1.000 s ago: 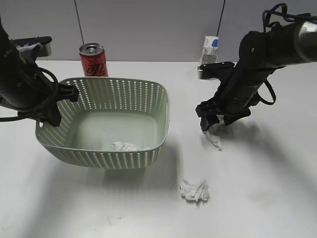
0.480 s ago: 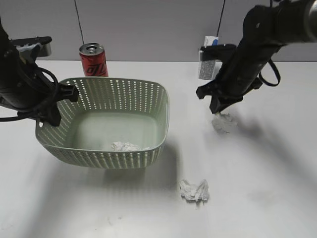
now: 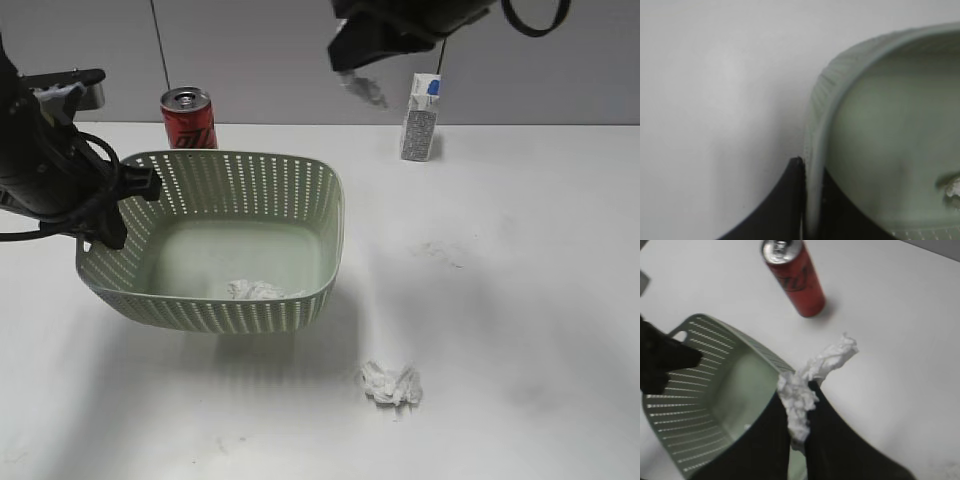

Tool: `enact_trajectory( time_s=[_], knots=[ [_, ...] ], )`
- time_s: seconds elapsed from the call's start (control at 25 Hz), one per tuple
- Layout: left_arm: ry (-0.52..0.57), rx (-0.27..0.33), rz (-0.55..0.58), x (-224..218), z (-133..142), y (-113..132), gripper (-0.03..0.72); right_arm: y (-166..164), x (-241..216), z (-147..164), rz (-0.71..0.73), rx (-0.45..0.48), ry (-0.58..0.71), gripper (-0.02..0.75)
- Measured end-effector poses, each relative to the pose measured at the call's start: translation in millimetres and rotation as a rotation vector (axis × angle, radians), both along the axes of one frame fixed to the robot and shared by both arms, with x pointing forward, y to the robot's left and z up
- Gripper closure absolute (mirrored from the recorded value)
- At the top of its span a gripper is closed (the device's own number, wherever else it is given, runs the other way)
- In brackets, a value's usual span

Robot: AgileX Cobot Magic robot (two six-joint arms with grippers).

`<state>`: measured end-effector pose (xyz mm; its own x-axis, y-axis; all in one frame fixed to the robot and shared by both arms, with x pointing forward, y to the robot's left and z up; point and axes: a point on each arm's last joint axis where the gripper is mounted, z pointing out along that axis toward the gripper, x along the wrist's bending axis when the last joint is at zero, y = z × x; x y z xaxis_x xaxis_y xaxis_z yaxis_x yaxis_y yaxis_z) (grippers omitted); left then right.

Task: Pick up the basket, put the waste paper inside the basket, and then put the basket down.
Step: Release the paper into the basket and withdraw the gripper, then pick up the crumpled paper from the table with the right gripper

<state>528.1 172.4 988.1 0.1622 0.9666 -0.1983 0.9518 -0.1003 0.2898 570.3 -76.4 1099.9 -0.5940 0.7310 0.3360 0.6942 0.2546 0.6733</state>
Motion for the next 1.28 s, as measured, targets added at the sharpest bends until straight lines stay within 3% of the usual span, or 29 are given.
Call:
enact_trajectory(
  time_s=[0.24, 0.32, 0.4, 0.56, 0.68, 0.84, 1.04, 1.28],
  knots=[
    [-0.002, -0.001, 0.0, 0, 0, 0, 0.688, 49, -18, -34, 0.134, -0.038, 0.065, 0.711],
    [-0.001, 0.0, 0.0, 0, -1, 0, 0.688, 61, -20, -51, 0.159, -0.063, 0.098, 0.678],
    [0.001, 0.001, 0.001, 1, -1, 0, 0.688, 67, -19, -66, 0.172, -0.087, 0.131, 0.563],
    [0.006, 0.003, 0.001, 1, -3, 0, 0.688, 69, -17, -77, 0.183, -0.119, 0.138, 0.202],
    [0.006, 0.003, 0.001, 1, -3, 0, 0.688, 68, -15, -73, 0.197, -0.142, 0.118, 0.088],
    [0.019, 0.007, -0.002, 0, -3, 0, 0.688, 66, -11, -46, 0.227, -0.231, 0.08, 0.106],
    [0.041, 0.028, -0.001, -1, -4, 5, 0.688, 44, -14, -10, 0.213, -0.412, 0.048, 0.139],
    [0.062, 0.071, 0.01, 1, -5, 19, 0.688, 26, -35, -2, 0.203, -0.443, 0.103, 0.146]
  ],
)
